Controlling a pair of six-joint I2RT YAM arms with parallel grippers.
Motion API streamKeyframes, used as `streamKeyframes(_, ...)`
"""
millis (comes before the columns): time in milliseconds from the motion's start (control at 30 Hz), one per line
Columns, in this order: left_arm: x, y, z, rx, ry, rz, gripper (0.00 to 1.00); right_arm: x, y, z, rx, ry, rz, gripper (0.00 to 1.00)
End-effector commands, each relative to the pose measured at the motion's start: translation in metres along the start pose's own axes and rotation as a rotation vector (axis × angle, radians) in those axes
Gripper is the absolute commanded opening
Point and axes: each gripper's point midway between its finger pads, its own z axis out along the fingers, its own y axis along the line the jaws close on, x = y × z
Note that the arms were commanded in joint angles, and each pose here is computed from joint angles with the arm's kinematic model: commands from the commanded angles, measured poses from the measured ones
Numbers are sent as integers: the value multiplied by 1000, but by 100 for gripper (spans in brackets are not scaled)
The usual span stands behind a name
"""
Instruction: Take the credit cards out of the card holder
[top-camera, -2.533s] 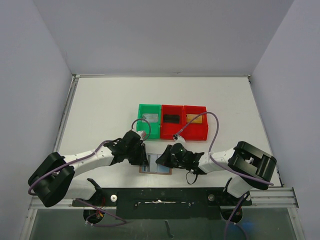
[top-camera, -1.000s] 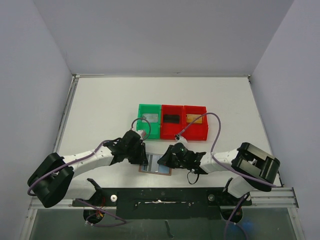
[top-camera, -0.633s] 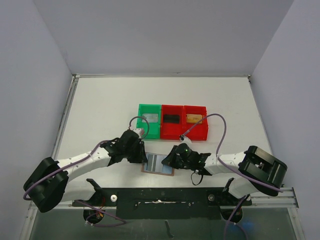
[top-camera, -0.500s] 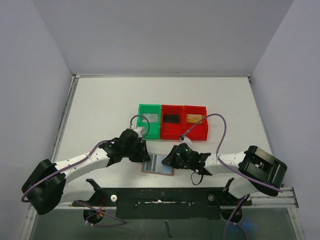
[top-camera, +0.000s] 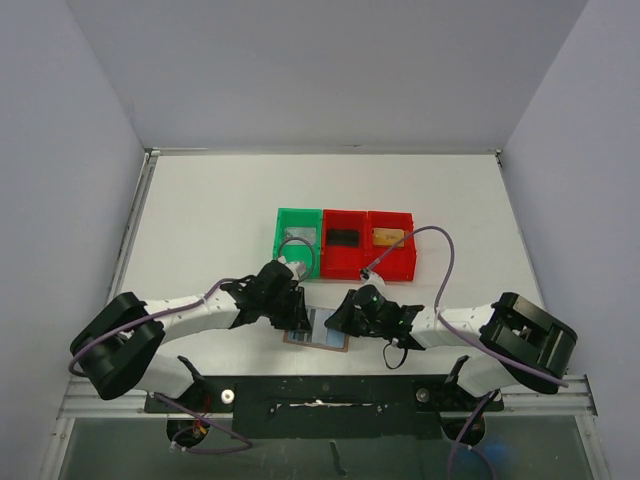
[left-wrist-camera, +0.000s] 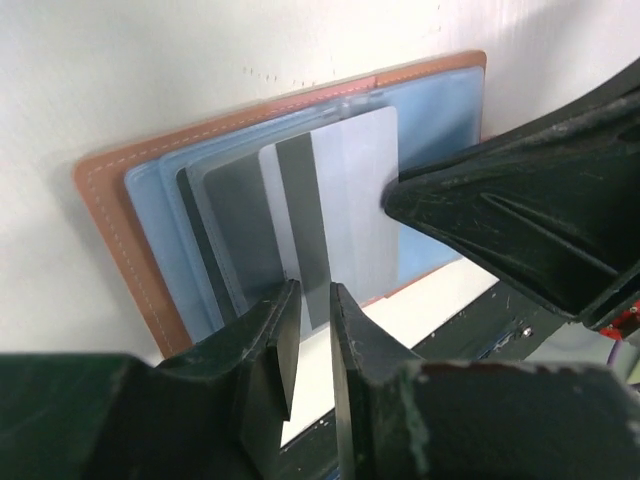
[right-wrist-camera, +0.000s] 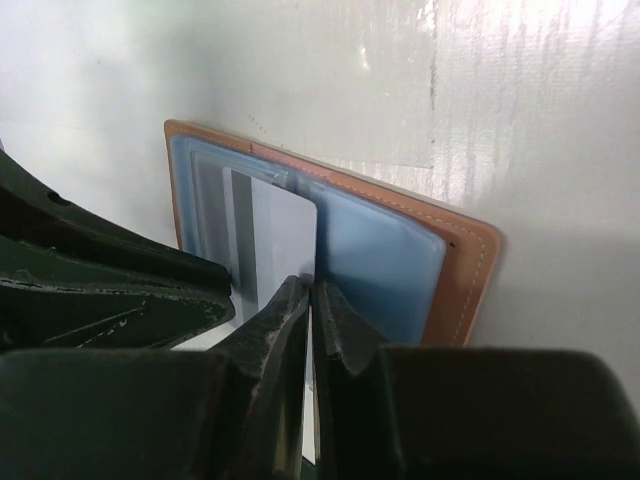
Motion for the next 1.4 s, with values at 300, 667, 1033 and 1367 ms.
streamKeyframes(300, -9, 12, 2, -117, -7, 29, 17, -8, 0, -9, -31, -10, -30, 13)
streamKeyframes(667, -2, 14, 4, -119, 7, 28, 17, -8, -1, -4, -103, -53, 100, 32)
streamKeyframes(1033, 7, 21, 8, -130, 26, 24, 16, 4, 5, -7, -245, -45, 104, 24)
streamKeyframes(1367, 9, 21, 9, -135, 32, 28, 16, 6, 12, 0, -322, -52, 193, 21)
